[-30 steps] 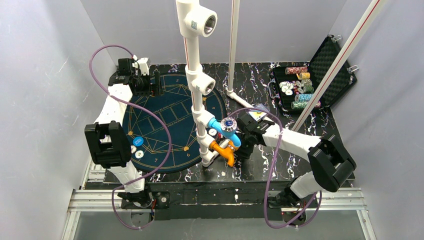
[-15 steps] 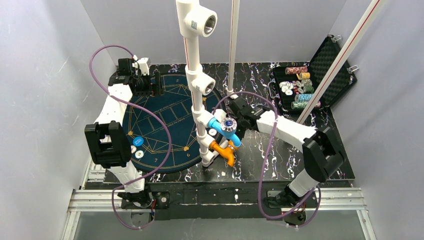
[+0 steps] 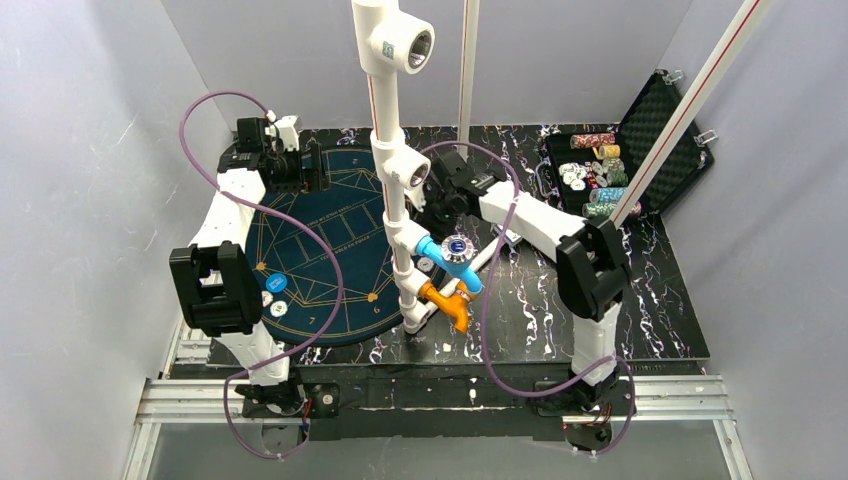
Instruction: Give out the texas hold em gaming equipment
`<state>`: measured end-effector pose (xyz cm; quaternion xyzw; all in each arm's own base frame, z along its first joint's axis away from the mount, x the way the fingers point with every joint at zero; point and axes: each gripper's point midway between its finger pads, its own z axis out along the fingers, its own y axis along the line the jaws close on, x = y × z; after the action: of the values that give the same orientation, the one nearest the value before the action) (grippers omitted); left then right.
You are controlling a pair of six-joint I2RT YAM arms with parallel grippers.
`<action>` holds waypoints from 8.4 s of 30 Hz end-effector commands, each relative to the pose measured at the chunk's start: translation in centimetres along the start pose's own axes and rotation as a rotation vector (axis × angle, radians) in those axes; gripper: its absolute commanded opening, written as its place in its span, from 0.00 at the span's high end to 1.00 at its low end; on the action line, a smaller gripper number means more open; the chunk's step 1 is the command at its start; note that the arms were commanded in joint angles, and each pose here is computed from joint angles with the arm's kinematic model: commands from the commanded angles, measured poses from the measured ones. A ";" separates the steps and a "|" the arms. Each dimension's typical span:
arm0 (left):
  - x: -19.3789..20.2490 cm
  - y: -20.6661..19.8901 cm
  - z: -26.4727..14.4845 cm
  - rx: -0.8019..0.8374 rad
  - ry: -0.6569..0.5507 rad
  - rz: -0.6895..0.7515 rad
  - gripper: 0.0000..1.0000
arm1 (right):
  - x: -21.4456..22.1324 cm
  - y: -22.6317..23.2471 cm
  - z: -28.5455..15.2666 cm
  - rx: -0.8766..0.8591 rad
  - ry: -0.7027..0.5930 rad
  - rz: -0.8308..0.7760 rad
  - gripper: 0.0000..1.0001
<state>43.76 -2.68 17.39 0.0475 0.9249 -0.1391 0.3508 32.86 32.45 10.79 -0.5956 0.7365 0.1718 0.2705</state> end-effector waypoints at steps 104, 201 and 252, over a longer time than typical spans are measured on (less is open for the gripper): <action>11.9 -10.8 12.0 0.176 0.378 0.412 0.50 | 7.7 -8.2 -4.8 0.207 -0.128 0.325 0.04; 9.4 -9.8 11.4 0.085 0.389 0.469 0.36 | 7.9 -8.1 -4.5 0.192 -0.116 0.318 0.02; 6.8 -14.3 9.2 0.245 0.329 0.441 0.68 | 7.7 -8.2 -4.6 0.191 -0.117 0.314 0.00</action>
<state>42.27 -16.63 5.18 0.2894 0.9319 -0.1323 0.1742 38.27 21.52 9.46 -0.4276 0.8263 0.1753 0.3220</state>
